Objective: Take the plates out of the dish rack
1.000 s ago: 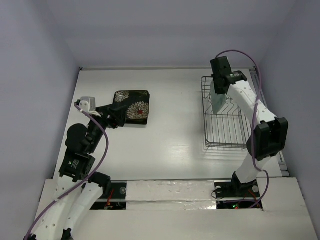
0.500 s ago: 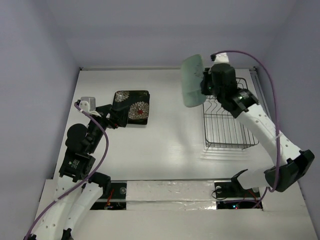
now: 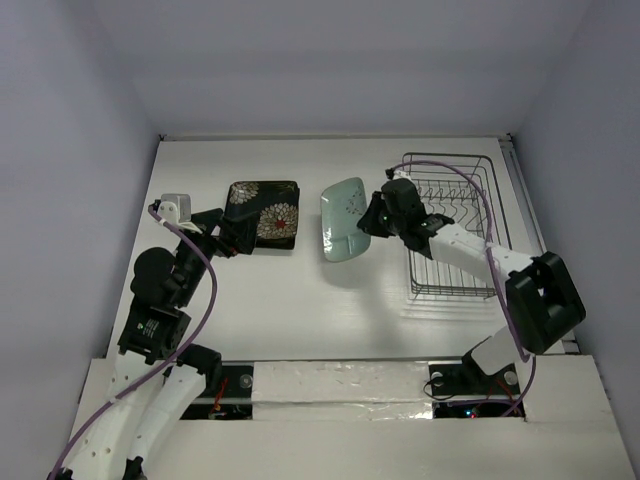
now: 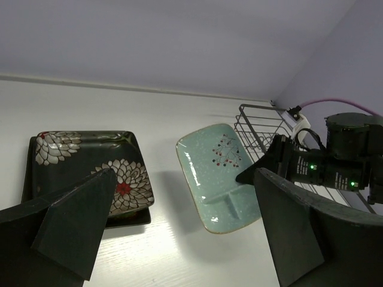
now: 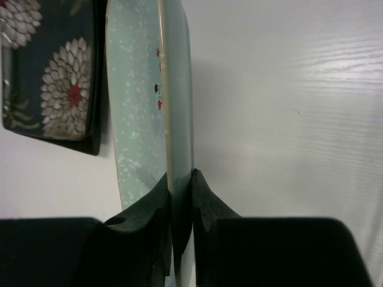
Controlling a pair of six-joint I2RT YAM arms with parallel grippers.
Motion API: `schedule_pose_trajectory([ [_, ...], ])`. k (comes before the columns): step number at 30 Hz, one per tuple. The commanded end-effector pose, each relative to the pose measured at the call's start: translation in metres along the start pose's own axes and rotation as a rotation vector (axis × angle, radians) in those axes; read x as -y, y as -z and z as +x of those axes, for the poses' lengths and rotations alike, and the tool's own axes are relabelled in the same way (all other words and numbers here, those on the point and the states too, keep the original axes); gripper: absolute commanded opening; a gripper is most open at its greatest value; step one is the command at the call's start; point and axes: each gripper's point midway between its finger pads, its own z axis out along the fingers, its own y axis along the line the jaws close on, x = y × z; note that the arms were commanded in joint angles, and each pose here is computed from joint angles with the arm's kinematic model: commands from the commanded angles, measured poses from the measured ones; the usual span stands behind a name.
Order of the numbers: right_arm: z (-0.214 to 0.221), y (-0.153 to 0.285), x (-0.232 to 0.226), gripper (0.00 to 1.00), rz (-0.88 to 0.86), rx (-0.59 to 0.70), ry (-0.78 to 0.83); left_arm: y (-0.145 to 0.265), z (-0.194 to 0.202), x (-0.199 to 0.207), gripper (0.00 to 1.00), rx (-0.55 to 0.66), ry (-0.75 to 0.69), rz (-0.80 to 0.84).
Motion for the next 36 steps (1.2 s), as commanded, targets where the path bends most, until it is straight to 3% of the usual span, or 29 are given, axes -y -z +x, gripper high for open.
schedule_pose_trajectory([
  [1, -0.056, 0.005, -0.063, 0.00, -0.273, 0.192, -0.088, 0.002, -0.011, 0.003, 0.99, 0.041, -0.005, 0.010],
  [13, 0.001, -0.034, -0.019, 0.01, -0.152, 0.078, -0.123, 0.001, -0.009, 0.003, 0.99, 0.035, -0.005, 0.013],
  [15, 0.009, -0.037, -0.012, 0.07, -0.128, 0.058, -0.116, 0.000, -0.009, 0.003, 0.99, 0.033, -0.005, 0.015],
  [22, 0.021, -0.042, 0.011, 0.63, -0.021, 0.012, -0.048, -0.001, -0.008, 0.003, 0.99, 0.028, -0.004, 0.013],
  [25, 0.026, -0.044, 0.019, 0.75, 0.011, -0.004, -0.022, -0.001, -0.008, 0.003, 0.99, 0.028, -0.004, 0.013],
  [30, 0.030, -0.047, 0.022, 0.83, 0.021, -0.023, 0.002, -0.001, -0.007, 0.004, 0.99, 0.027, -0.006, 0.021],
  [33, 0.024, -0.043, 0.022, 0.97, 0.034, -0.020, 0.019, -0.001, -0.007, 0.004, 0.99, 0.025, -0.006, 0.020],
  [36, 0.009, -0.037, 0.022, 1.00, 0.065, 0.018, 0.042, -0.001, -0.007, 0.004, 0.99, 0.025, -0.008, 0.020],
])
